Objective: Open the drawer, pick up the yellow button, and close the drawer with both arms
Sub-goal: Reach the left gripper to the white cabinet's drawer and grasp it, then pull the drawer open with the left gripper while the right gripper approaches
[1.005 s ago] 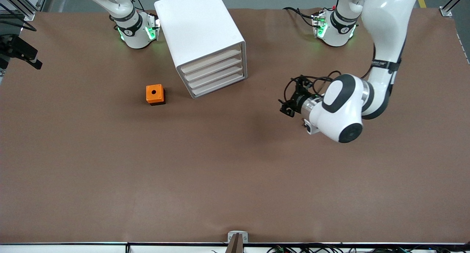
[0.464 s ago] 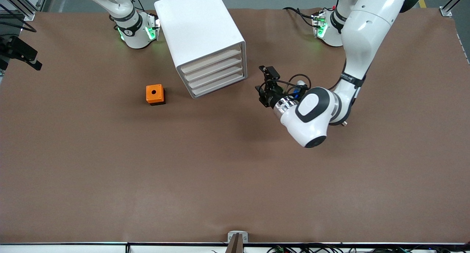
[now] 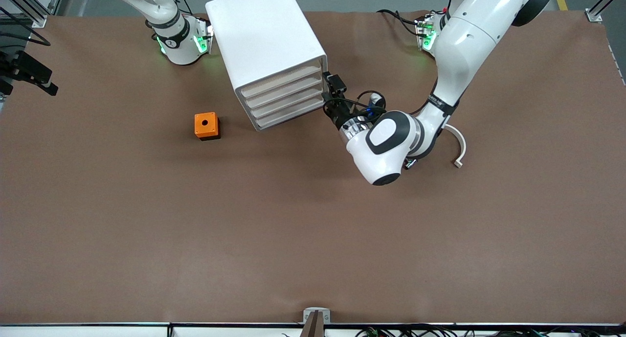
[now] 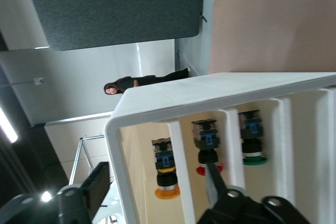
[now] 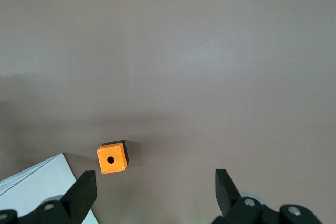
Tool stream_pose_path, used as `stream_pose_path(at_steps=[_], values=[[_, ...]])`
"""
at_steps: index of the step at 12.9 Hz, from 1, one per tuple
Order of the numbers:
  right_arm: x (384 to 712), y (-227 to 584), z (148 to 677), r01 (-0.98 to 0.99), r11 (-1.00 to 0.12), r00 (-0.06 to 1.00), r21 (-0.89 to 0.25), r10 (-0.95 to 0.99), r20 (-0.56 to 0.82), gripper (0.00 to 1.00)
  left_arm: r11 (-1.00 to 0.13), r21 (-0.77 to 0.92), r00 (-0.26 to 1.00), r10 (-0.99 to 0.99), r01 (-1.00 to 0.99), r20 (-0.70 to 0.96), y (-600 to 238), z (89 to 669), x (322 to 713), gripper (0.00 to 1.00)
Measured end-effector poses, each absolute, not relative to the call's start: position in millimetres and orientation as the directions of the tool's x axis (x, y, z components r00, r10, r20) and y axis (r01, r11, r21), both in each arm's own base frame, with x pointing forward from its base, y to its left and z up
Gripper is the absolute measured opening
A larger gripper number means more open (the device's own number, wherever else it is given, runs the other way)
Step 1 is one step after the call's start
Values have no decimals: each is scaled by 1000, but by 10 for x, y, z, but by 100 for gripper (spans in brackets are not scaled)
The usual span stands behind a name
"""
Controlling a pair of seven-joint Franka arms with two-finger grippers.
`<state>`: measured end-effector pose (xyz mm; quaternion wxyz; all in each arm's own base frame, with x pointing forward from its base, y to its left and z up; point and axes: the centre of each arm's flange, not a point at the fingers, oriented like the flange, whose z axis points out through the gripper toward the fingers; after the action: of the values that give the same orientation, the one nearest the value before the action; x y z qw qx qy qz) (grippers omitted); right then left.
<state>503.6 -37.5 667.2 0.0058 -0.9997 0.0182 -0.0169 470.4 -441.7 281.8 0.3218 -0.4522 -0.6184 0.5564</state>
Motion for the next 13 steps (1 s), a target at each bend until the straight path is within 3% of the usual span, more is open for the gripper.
stream_pose_path(at_steps=[1,3,8,13], values=[[5044,-375,6658,-36,-999,999,-12,-37,31,100,-25,-982,-386,918,186,-97,-4467,2802,4665,63],[5056,-374,6641,-36,-999,999,-12,-36,27,100,-7,-985,-393,916,170,-74,-4507,2724,4638,59],[5071,-374,6619,-36,-999,999,-12,-37,23,100,24,-985,-415,909,171,-50,-4598,2523,4604,57],[5077,-383,6617,-38,-999,999,-11,-38,25,100,38,-989,-346,938,144,-14,-4899,2387,4191,48]])
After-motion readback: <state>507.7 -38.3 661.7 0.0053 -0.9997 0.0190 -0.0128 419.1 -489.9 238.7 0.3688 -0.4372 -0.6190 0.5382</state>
